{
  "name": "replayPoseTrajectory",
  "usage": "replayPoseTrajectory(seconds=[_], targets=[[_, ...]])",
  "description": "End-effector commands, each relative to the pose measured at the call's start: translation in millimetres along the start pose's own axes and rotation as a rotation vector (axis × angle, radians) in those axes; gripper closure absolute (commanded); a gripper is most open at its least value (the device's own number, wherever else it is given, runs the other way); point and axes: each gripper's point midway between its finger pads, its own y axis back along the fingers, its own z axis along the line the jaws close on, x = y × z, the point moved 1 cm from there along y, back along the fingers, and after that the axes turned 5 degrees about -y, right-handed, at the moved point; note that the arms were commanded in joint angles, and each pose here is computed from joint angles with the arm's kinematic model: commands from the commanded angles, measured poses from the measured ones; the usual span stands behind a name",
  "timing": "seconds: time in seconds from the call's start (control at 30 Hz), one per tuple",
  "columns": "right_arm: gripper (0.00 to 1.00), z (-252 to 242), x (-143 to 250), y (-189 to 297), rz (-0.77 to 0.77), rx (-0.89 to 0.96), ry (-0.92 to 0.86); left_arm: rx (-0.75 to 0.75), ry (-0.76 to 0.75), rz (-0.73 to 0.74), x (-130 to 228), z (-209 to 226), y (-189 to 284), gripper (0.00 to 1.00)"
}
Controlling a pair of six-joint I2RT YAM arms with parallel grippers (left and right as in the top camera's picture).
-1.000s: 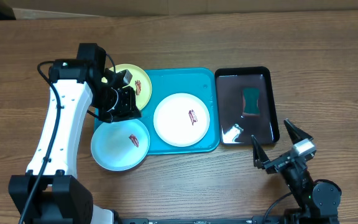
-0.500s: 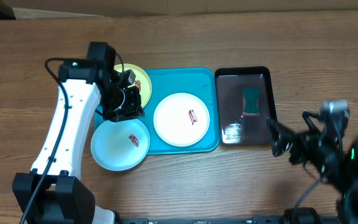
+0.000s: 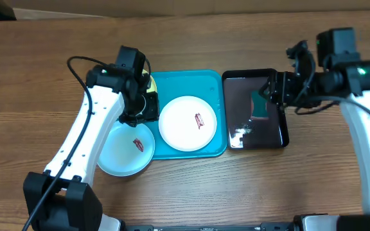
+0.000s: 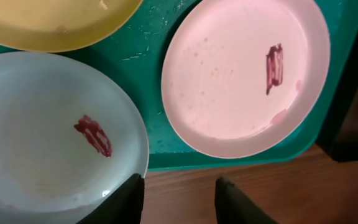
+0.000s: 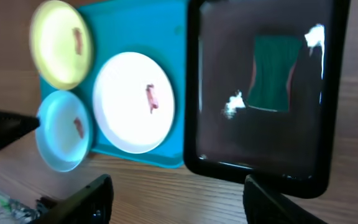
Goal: Clean dirty plates on tray and stack at the side
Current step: 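Reach the right gripper into the black tray and grasp the green sponge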
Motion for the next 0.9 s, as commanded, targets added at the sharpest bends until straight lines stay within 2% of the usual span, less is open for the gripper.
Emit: replayPoseTrajectory(seconds=[0.0, 0.2, 0.33, 0.47, 0.57, 0.87], targets=[[0.32, -11.9, -8.2, -21.9, 0.032, 0.113, 0.007, -0.026, 0.009, 0.019, 5.3, 5.9, -14.8, 0.58], [0.32, -46.7, -16.3, -71.4, 0.079, 0.354, -0.025, -0.021, 0.006, 0.005, 2.3, 5.1, -17.3, 0.55], [0.33, -57.9, -18.8, -108.4, 0.111, 0.385, -0.011, -0.022, 0.006, 0.005, 2.3, 5.2, -17.3, 0.52], [0.39, -69.8, -25.2, -133.4, 0.101, 0.410, -0.004, -0.022, 0.006, 0.005, 2.3, 5.2, -17.3, 0.51], [0.39, -83.0, -32.5, -141.8, 0.060, 0.466, -0.007, -0.022, 0.006, 0.005, 2.3, 5.2, -17.3, 0.51], [0.39, -97.4, -29.1, -170.4, 0.057, 0.470, -0.006, -0.022, 0.006, 0.006, 2.6, 5.3, -17.3, 0.51]])
